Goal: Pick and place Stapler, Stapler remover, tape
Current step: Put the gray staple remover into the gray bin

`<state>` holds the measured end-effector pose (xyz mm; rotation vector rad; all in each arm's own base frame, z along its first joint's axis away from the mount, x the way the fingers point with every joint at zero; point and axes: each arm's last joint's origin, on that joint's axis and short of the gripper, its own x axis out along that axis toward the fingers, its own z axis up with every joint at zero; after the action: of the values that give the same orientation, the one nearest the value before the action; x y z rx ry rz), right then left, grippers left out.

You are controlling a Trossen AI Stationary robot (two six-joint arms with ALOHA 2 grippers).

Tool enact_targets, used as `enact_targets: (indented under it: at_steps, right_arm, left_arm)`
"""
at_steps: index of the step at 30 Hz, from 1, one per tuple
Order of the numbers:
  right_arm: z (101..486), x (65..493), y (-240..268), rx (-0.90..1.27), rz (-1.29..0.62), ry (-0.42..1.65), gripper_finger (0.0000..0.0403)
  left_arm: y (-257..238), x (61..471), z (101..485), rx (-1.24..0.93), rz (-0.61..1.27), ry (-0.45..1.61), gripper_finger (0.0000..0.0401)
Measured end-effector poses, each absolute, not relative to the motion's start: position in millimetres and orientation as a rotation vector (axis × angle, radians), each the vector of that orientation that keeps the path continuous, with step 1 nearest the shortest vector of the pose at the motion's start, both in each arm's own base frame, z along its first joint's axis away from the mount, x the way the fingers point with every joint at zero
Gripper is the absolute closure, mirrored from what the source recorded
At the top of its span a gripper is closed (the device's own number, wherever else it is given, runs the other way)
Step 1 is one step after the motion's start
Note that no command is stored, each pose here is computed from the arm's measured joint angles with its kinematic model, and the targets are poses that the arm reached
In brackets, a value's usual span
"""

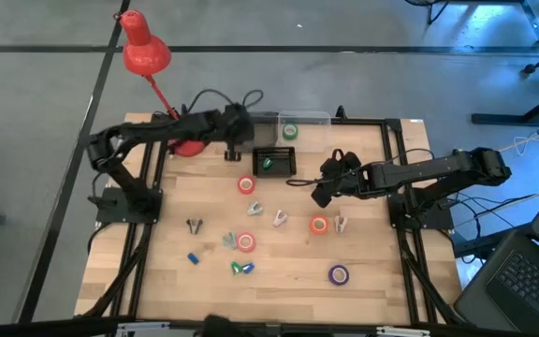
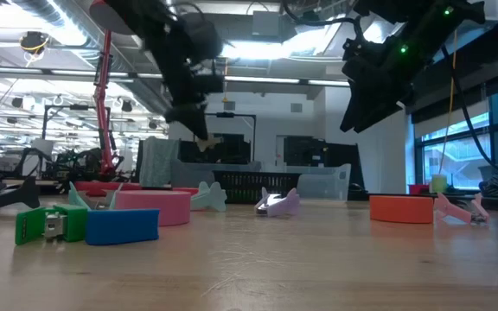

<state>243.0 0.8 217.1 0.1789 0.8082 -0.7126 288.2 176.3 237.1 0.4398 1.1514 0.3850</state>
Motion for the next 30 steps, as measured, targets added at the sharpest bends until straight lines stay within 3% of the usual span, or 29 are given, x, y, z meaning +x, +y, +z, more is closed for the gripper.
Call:
enact_targets:
  at_steps: [8,23,30]
  right_arm:
    - [217,243,1,0.162,-0.704,0.813,0.0139]
    - [218,243,1,0.138,-0.700,0.814,0.0139]
    - [218,244,0,0.139,-0.700,0.814,0.0139]
  left_arm:
    - [223,293,211,0.336,0.363,1.271,0.0400]
    - [242,295,163,0.206,0.277,1.367,0.0399]
    - [235,299,171,0.232,0.296,1.349,0.0349]
